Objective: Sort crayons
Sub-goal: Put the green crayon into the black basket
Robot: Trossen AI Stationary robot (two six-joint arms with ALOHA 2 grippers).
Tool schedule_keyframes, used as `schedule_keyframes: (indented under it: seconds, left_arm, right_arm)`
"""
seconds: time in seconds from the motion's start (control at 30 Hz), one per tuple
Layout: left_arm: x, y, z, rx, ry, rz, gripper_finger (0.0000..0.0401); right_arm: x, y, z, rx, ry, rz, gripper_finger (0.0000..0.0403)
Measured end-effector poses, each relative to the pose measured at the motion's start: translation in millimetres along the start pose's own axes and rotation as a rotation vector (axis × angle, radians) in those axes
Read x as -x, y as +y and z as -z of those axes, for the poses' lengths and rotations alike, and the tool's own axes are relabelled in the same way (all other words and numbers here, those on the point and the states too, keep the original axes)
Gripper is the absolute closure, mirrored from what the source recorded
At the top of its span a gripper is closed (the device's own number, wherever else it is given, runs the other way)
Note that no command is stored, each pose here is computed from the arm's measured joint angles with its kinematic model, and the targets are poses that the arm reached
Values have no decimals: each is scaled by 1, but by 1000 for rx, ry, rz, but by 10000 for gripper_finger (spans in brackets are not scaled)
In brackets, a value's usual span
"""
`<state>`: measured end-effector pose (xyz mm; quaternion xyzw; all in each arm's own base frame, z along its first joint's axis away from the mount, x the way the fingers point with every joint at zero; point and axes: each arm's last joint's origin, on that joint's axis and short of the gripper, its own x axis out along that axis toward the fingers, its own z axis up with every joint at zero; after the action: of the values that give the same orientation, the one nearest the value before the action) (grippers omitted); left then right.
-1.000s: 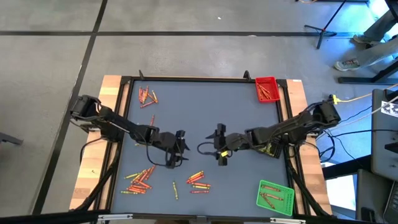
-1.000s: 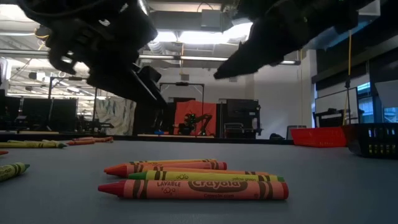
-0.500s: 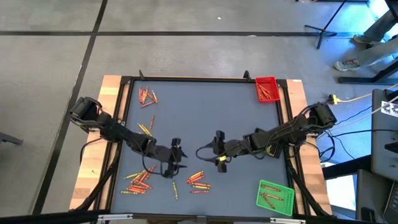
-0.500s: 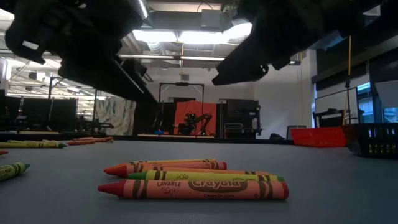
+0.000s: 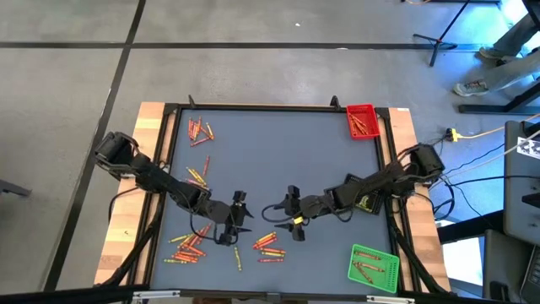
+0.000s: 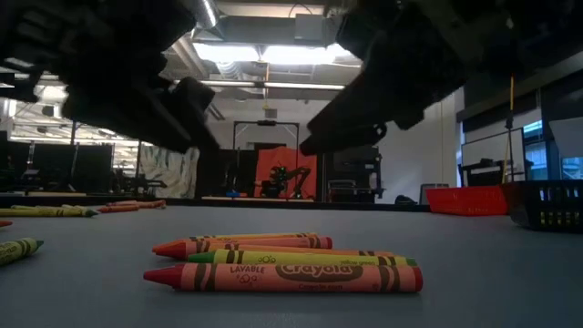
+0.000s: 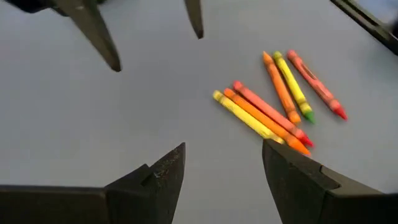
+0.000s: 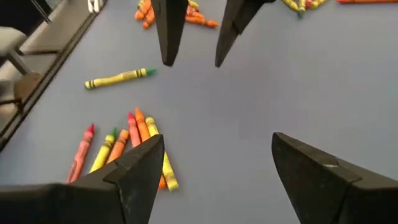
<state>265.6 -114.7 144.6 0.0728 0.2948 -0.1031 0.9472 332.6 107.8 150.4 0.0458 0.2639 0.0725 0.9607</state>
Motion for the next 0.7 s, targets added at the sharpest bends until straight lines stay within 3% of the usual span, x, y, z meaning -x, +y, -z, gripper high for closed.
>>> schedule_keyframes:
  seconds: [0.23,0.47,0.7]
  left_arm:
    - [2,-1,16,-32,50,43,204]
    - [6,-3,23,-31,3,53,204]
    - [19,-4,11,-49,-76,56,204]
  right_arm:
    - [-22,0,15,-21,8,-27,110]
    - [-42,4,14,-35,35,-80,110]
    - [-47,5,9,-34,114,-56,110]
